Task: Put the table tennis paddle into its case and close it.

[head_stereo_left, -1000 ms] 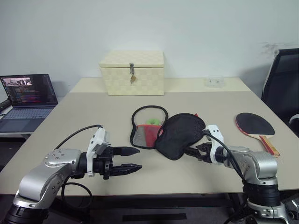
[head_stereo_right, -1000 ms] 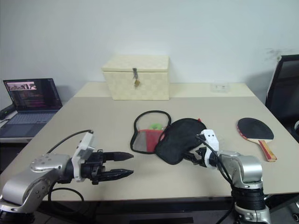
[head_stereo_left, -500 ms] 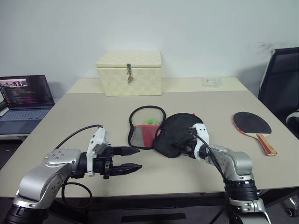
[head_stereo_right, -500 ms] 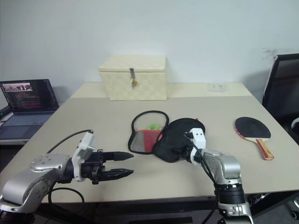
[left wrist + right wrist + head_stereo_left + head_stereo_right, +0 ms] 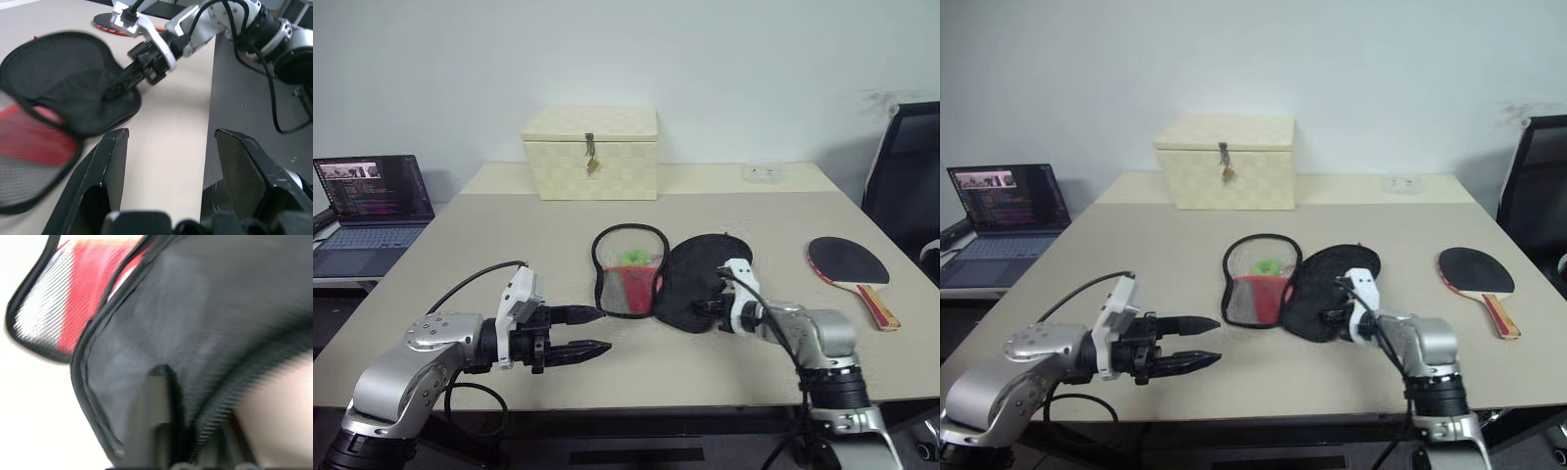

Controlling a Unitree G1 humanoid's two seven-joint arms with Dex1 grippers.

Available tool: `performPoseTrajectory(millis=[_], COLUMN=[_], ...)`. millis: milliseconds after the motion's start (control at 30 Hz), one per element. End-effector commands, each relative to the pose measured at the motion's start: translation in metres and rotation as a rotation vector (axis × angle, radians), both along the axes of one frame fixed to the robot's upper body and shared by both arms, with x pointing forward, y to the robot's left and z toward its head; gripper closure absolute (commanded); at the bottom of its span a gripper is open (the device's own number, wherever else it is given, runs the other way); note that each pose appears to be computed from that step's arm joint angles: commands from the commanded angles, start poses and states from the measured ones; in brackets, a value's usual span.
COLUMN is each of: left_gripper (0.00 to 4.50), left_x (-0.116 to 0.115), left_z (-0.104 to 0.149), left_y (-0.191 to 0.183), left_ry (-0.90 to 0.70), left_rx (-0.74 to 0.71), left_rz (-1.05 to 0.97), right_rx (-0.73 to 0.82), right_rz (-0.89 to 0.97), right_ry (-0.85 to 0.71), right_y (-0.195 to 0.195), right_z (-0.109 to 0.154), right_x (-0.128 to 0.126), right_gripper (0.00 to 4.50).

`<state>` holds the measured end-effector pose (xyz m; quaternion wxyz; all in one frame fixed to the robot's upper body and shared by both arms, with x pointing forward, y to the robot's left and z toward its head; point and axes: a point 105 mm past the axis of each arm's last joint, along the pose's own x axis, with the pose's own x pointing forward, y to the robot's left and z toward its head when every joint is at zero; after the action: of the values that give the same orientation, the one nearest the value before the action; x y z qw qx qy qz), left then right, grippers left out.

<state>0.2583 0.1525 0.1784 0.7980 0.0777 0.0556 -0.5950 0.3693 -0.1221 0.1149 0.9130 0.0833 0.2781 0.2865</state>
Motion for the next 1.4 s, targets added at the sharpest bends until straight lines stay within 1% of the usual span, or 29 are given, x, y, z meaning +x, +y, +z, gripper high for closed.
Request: performPoseTrajectory(millis=[33,367,500,633,733,767,867,900,1033,1100,1233,1300,1400], left_gripper=[1.46,1.46,1.46,1.46,1.46,1.46,1.46,1.46,1.46,1.46,1.46,1.46,1.46], left_x=[-0.002,-0.001,-0.001,-0.001,-0.001,-0.002,-0.002,-0.002,-0.002,-0.003,-0.005,-0.003,0.0], left_z=[0.016,0.017,0.017,0.016,0.016,0.016,0.016,0.016,0.017,0.017,0.019,0.021,0.027], left_y=[-0.001,-0.004,-0.004,-0.005,-0.004,-0.004,-0.004,-0.003,-0.002,-0.002,-0.006,-0.008,-0.011], left_ry=[-0.078,-0.085,-0.086,-0.085,-0.084,-0.084,-0.083,-0.083,-0.083,-0.081,-0.078,-0.081,-0.091], left_rx=[-0.02,-0.016,-0.012,-0.011,-0.01,-0.009,-0.009,-0.009,-0.018,-0.02,-0.034,-0.04,-0.057], left_rz=[-0.007,-0.014,-0.015,-0.017,-0.016,-0.016,-0.015,-0.015,-0.007,-0.007,-0.026,-0.03,-0.046], right_rx=[-0.027,-0.221,-0.241,-0.236,-0.227,-0.226,-0.236,-0.241,-0.261,-0.277,-0.231,-0.262,-0.353], right_rz=[0.052,0.124,0.124,0.12,0.106,0.105,0.093,0.09,0.014,-0.042,-0.152,-0.257,-0.429], right_ry=[-0.037,-0.023,-0.048,-0.05,-0.046,-0.045,-0.051,-0.059,-0.144,-0.162,-0.223,-0.262,-0.282], right_y=[-0.016,-0.059,-0.063,-0.061,-0.064,-0.065,-0.069,-0.071,-0.097,-0.116,-0.146,-0.169,-0.207], right_z=[0.019,0.014,0.023,0.024,0.023,0.022,0.023,0.024,0.043,0.045,0.062,0.071,0.071], right_x=[0.007,0.026,0.039,0.045,0.045,0.044,0.043,0.042,0.04,0.036,0.027,0.025,0.02], right_gripper=[4.46,4.46,4.46,4.46,3.81,3.53,2.4,2.12,0.62,0.02,0.02,0.02,0.02])
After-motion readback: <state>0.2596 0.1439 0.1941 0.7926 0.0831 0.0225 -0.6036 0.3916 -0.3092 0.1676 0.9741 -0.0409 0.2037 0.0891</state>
